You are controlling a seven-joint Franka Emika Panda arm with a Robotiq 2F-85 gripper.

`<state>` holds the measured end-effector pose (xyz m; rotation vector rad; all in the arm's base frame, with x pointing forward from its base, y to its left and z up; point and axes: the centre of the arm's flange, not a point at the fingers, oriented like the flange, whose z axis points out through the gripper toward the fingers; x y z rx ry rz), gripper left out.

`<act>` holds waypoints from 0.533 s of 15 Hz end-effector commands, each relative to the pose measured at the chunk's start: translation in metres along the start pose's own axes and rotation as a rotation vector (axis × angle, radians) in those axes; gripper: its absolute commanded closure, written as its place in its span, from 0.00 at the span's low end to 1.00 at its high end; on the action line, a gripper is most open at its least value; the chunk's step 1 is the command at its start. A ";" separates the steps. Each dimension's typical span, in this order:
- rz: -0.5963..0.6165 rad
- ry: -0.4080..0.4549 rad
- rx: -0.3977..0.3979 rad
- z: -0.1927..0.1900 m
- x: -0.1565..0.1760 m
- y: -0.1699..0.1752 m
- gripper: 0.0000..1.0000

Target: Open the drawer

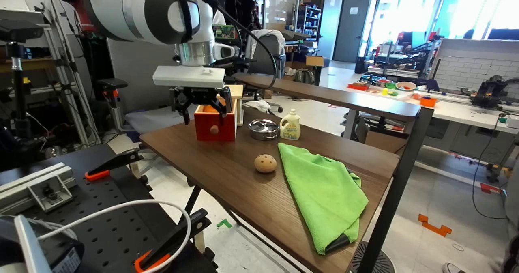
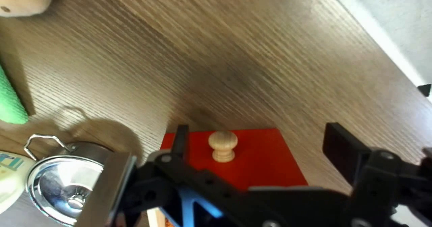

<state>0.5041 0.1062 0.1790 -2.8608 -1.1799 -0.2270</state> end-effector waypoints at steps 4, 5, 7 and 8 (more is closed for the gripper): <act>0.041 0.012 -0.028 -0.139 0.002 0.003 0.00; 0.079 0.034 -0.047 -0.158 0.009 0.002 0.00; 0.184 0.041 -0.076 -0.193 0.024 -0.008 0.00; 0.125 0.045 -0.059 -0.153 0.019 0.003 0.00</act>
